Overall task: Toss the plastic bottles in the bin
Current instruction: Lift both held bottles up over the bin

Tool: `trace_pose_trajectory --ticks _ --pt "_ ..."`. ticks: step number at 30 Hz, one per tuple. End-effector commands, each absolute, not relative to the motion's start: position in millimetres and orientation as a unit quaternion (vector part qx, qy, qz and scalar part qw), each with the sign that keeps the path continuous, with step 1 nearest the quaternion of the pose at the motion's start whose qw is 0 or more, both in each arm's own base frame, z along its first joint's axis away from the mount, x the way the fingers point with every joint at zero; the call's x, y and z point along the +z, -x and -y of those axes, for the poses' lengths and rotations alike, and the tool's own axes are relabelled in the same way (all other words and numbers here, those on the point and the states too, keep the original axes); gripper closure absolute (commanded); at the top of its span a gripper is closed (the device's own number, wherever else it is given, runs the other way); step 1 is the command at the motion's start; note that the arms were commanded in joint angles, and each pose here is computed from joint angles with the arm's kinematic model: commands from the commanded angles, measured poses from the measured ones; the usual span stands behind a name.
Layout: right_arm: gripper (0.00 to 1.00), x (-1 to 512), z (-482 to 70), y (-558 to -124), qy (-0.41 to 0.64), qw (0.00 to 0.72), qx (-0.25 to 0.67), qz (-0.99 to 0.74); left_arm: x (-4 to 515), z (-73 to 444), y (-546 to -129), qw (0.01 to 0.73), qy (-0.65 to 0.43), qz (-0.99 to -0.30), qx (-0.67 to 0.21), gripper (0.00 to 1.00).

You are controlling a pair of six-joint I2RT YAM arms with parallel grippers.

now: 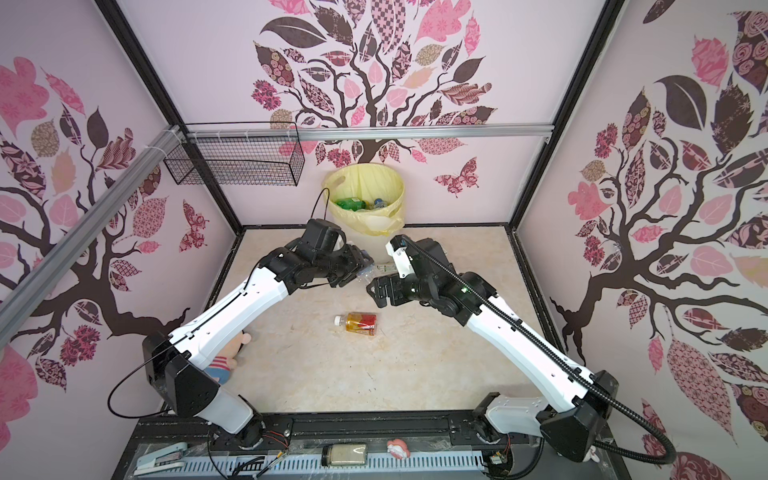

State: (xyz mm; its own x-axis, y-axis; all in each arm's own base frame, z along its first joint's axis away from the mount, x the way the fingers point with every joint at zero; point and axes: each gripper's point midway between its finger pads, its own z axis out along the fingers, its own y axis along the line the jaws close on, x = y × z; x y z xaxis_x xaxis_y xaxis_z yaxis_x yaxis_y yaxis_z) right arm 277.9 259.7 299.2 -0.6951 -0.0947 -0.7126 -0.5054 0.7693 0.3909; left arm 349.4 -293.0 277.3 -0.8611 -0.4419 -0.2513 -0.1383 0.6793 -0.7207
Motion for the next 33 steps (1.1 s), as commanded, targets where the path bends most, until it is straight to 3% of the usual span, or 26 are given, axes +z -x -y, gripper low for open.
trace_pose_trajectory --ticks 1,7,13,22,27,33 --pt "0.01 311 -263 -294 0.155 0.358 0.305 -0.869 313 301 -355 0.223 0.139 -0.876 -0.404 0.48" --pt "0.02 313 -272 -311 0.152 0.363 0.309 -0.866 331 305 -361 0.214 0.137 -0.862 -0.438 0.49" --pt "0.1 319 -287 -324 0.15 0.366 0.332 -0.856 342 298 -366 0.208 0.148 -0.853 -0.455 0.49" --pt "0.32 333 -300 -337 0.155 0.377 0.344 -0.846 345 281 -373 0.213 0.168 -0.849 -0.452 0.46" --pt "0.45 333 -301 -340 0.152 0.379 0.347 -0.844 346 266 -381 0.222 0.192 -0.847 -0.444 0.31" --pt "0.46 342 -297 -348 0.146 0.399 0.335 -0.841 367 243 -395 0.249 0.213 -0.836 -0.439 0.09"
